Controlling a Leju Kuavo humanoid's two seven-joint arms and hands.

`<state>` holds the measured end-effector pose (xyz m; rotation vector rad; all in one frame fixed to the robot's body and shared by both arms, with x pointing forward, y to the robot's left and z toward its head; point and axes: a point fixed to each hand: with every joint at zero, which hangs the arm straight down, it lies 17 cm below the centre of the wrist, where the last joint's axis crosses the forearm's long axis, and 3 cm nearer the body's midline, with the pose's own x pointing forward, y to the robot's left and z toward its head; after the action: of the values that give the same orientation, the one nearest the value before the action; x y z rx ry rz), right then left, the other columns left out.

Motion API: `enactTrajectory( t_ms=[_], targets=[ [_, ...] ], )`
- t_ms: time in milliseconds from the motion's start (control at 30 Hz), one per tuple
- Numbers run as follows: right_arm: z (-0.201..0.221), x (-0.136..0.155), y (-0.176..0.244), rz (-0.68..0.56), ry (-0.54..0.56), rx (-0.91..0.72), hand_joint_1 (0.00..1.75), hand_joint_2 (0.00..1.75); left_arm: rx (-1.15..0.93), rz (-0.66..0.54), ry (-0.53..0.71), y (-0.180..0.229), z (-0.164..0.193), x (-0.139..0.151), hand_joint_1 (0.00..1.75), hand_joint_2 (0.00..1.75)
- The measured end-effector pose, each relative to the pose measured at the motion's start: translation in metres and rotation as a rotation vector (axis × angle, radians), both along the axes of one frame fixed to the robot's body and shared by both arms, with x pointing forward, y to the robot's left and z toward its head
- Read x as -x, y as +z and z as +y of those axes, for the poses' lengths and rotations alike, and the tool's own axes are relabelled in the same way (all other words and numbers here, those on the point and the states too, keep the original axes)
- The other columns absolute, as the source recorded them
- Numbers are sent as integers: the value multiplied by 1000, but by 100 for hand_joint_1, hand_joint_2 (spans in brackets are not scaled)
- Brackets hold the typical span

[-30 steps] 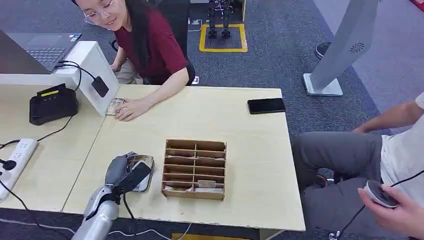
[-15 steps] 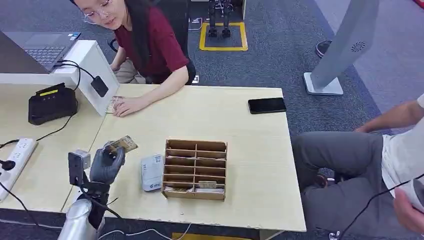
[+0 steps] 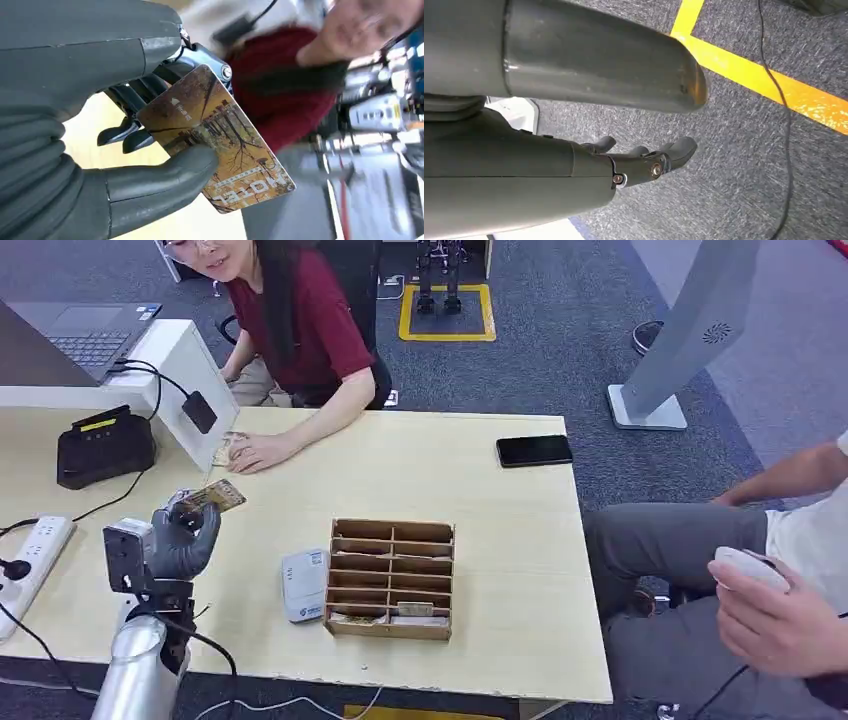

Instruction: Pass the card to the sensor for recognition and then transmit it.

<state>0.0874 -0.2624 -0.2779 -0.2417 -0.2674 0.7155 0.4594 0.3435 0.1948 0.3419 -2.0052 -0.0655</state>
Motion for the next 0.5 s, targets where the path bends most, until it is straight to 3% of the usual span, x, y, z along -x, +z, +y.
enactTrajectory(
  t_ms=[200,500],
  targets=[
    [6,-6,1,-9,44,-14,0,0,-566,-114,307,48,-9,-37,175,175],
    [11,-7,1,-3,97,-21,0,0,-796,-168,377,70,-20,-74,175,175]
  ],
)
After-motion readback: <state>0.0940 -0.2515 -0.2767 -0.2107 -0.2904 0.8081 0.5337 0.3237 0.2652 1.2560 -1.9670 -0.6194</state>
